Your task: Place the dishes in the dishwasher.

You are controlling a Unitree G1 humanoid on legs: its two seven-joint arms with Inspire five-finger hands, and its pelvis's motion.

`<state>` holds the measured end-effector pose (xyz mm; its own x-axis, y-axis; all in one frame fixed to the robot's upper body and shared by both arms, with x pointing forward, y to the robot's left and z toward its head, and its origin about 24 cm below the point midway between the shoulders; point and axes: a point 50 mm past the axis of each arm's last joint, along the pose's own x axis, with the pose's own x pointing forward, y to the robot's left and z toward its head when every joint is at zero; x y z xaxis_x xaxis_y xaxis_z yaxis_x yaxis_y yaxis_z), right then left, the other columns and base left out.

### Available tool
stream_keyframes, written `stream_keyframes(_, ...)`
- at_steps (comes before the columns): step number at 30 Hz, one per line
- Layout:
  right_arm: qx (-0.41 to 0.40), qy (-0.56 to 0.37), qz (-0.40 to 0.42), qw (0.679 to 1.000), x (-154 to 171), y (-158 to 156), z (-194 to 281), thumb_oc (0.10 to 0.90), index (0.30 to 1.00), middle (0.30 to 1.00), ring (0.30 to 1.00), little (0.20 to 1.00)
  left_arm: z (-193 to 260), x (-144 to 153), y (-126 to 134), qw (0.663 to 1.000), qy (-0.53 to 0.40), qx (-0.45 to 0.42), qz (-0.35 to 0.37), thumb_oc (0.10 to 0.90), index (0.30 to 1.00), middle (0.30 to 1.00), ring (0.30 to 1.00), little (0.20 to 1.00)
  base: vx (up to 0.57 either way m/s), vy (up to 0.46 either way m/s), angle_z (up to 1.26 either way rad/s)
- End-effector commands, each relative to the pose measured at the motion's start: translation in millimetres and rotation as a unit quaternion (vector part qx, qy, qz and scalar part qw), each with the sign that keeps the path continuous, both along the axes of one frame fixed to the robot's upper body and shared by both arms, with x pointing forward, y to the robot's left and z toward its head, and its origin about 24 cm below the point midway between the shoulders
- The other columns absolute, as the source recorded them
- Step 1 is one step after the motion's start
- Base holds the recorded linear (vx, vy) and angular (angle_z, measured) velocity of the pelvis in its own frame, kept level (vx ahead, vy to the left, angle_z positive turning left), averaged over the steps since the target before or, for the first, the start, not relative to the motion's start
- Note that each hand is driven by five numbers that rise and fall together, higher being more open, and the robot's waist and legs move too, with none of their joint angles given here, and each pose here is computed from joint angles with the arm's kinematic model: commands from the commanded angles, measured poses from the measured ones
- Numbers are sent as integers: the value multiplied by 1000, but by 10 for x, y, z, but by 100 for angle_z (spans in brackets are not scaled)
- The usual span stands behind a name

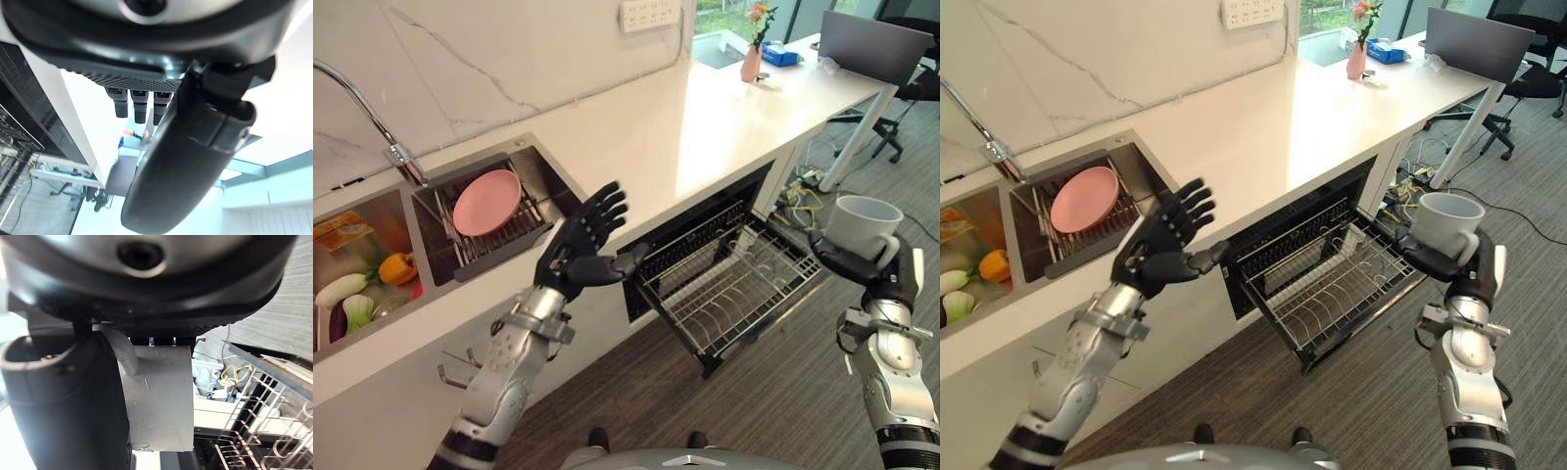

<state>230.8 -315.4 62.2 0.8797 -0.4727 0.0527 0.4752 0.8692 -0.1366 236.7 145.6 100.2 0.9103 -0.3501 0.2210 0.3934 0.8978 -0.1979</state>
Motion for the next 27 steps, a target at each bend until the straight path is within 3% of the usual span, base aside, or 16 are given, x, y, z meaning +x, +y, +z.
stream_keyframes(1,-95,-81,47,991,309,-31,600,400,300,300,300,300,348,-4,-103,993,-95,-11,-62,800,900,900,900,900,-13,5,-3)
stream_keyframes(7,-155,-12,103,982,467,28,562,400,300,300,300,300,-63,-51,-291,986,-4,59,-157,800,900,900,900,900,-3,1,-2)
stream_keyframes(12,-219,29,121,968,605,9,612,400,300,300,300,300,-400,-83,-195,969,46,164,-179,800,900,900,900,900,-6,9,-4)
stream_keyframes(17,-269,34,136,953,746,25,799,400,300,300,300,300,-1061,-265,166,947,182,234,-122,800,900,900,900,900,0,0,0)
stream_keyframes(19,-283,30,149,947,797,57,892,400,300,300,300,300,-1544,-512,438,914,290,275,-68,800,900,900,900,900,-1,-1,2)
stream_keyframes(21,-290,34,154,944,818,62,915,400,300,300,300,300,-1674,-596,522,903,316,289,-46,800,900,900,900,900,-2,2,3)
stream_keyframes(22,-300,39,154,940,821,49,934,400,300,300,300,300,-1796,-700,604,888,346,302,-30,800,900,900,900,900,-13,13,13)
stream_keyframes(23,-317,55,160,933,852,48,937,400,300,300,300,300,-2069,-943,801,849,418,323,20,800,900,900,900,900,-19,11,21)
stream_keyframes(27,-331,98,156,925,906,-11,837,400,300,300,300,300,-2375,-1366,1075,776,527,329,107,800,900,900,900,900,-11,0,25)
